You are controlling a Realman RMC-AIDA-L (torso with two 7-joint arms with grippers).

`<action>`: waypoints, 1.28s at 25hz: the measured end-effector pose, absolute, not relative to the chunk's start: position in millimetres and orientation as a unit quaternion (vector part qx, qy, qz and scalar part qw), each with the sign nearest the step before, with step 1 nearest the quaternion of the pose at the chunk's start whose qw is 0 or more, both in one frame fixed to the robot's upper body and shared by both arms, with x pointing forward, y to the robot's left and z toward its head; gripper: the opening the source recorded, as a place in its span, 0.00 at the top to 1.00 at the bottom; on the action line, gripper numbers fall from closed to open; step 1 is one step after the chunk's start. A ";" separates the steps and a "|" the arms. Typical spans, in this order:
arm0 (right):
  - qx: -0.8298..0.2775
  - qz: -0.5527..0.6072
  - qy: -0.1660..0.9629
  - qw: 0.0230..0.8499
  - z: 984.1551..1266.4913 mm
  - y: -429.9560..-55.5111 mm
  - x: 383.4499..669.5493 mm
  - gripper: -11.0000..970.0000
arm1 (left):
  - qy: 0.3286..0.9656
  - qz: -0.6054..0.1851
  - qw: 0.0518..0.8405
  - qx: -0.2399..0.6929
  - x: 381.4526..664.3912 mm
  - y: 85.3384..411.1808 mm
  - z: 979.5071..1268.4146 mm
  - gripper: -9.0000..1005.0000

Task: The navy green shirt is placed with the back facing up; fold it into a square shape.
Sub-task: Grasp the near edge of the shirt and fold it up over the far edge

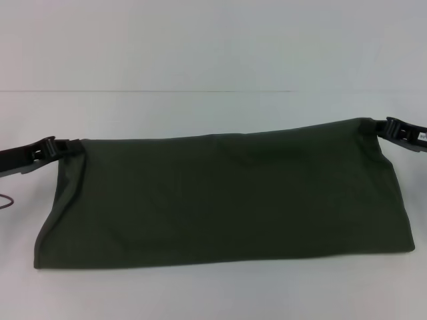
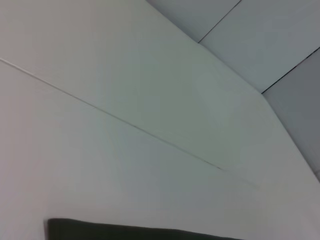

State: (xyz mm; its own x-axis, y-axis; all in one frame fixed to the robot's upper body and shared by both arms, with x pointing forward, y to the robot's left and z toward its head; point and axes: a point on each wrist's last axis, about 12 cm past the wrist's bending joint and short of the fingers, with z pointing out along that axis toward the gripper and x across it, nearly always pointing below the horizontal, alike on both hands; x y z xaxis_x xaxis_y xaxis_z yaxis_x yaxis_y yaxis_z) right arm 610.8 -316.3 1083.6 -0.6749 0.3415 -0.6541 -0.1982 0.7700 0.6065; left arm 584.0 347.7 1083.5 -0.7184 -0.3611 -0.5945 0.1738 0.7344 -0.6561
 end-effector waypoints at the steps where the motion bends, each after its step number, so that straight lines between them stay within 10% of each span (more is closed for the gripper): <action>1: 0.043 0.331 0.852 0.404 1082.9 -314.3 612.8 0.95 | 0.855 -0.355 0.373 -0.054 585.9 345.9 1082.8 0.91; 32: 0.038 0.259 0.856 0.446 1066.8 -279.4 635.8 0.93 | 0.863 -0.262 0.427 -0.071 608.0 319.0 1065.0 0.83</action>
State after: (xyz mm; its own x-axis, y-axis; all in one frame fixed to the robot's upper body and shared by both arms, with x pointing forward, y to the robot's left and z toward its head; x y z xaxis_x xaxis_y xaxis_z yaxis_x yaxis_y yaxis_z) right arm 635.8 -279.4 1066.8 -0.5995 0.2961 -0.7436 -0.1663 0.8627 0.4776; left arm 608.0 319.0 1065.0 -0.6258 -0.3464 -0.6988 0.1007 0.8526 -0.5128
